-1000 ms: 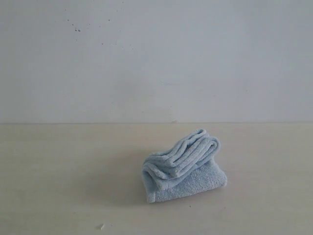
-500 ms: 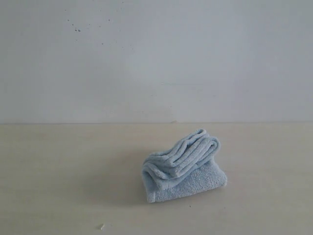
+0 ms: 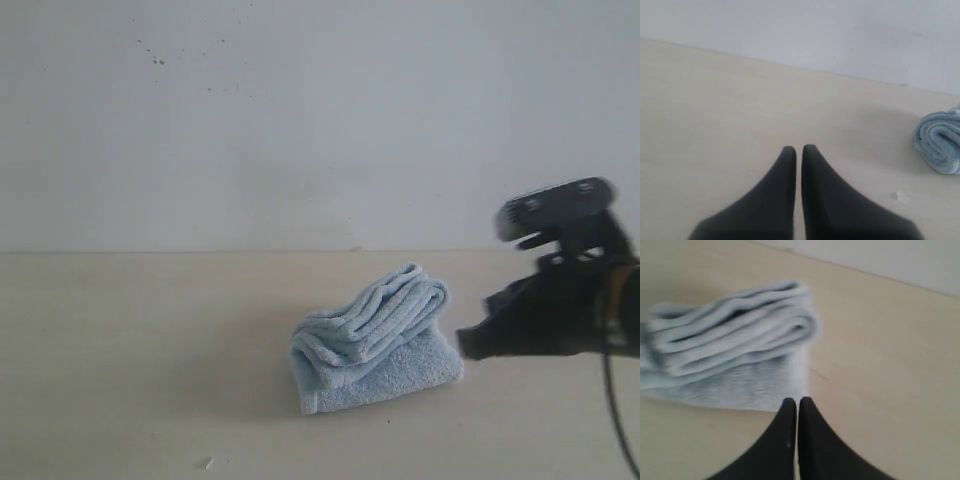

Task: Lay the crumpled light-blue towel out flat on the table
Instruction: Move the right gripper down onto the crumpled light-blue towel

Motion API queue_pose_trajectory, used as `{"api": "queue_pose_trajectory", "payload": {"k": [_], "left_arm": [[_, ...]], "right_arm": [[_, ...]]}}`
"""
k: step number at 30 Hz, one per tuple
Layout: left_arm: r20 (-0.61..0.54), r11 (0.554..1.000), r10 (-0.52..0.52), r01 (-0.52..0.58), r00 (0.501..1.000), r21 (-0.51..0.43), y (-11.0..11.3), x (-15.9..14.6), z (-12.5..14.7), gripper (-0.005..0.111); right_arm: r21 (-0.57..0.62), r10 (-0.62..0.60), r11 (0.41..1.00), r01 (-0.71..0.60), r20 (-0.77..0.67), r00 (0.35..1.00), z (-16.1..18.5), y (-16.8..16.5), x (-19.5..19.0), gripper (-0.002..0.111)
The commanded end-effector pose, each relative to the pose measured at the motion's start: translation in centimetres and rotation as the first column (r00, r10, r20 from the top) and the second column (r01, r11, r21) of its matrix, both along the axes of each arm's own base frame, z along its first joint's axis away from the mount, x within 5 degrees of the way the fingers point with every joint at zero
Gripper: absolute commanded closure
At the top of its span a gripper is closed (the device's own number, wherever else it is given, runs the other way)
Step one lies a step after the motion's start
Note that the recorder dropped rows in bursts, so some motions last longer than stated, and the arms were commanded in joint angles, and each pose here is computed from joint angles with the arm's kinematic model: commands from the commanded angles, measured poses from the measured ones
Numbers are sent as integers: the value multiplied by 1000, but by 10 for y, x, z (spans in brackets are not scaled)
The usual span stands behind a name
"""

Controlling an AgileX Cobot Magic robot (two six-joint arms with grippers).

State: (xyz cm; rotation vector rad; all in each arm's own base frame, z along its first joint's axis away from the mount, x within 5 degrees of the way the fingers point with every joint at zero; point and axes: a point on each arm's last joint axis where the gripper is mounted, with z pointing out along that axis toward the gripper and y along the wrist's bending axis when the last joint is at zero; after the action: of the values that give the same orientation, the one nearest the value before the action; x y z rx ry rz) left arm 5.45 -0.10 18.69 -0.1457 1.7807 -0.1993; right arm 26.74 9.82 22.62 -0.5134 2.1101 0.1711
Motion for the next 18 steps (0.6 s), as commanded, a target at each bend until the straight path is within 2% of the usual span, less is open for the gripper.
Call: {"api": "queue_pose_trajectory", "payload": {"k": [1,3,4,5,7,8,9,10,13,15,18], "left_arm": [[-4,1000,3,-3,1000,-1,0,0,-1,103],[-4,1000,3,-3,1000,-1,0,0,-1,103],[-4,1000,3,-3,1000,-1,0,0,-1,103],[-4,1000,3,-3,1000,-1,0,0,-1,103],[-4,1000,3,-3,1000,-1,0,0,-1,103],[-4,1000,3,-3,1000,-1,0,0,-1,103],[-4,1000,3,-3,1000,-1,0,0,-1,103],[-4,1000,3,-3,1000,-1,0,0,-1,103],[-4,1000,3,-3,1000,-1,0,0,-1,103],[-4,1000,3,-3,1000,-1,0,0,-1,103],[-4,1000,3,-3,1000,-1,0,0,-1,103]], "right_arm": [[-190,400,902,-387,34,916,-5,76,-28,107],[-322,431,848,-421,-43,901,-19,97,-31,107],[-396,361,840,-371,-102,927,-26,97,-26,107],[-471,242,832,-293,-168,956,-34,97,-18,107],[-610,42,771,-181,-236,971,-40,99,-5,107],[-657,-25,739,-150,-249,968,-40,101,0,107],[-677,-32,719,-156,-256,966,-38,105,4,107],[-673,-2,717,-181,-262,965,-35,112,4,107],[-579,229,732,-359,-287,930,-27,142,-1,107],[-518,400,712,-473,-254,881,-24,159,-4,107],[-505,554,665,-550,-161,817,-27,174,0,107]]}}
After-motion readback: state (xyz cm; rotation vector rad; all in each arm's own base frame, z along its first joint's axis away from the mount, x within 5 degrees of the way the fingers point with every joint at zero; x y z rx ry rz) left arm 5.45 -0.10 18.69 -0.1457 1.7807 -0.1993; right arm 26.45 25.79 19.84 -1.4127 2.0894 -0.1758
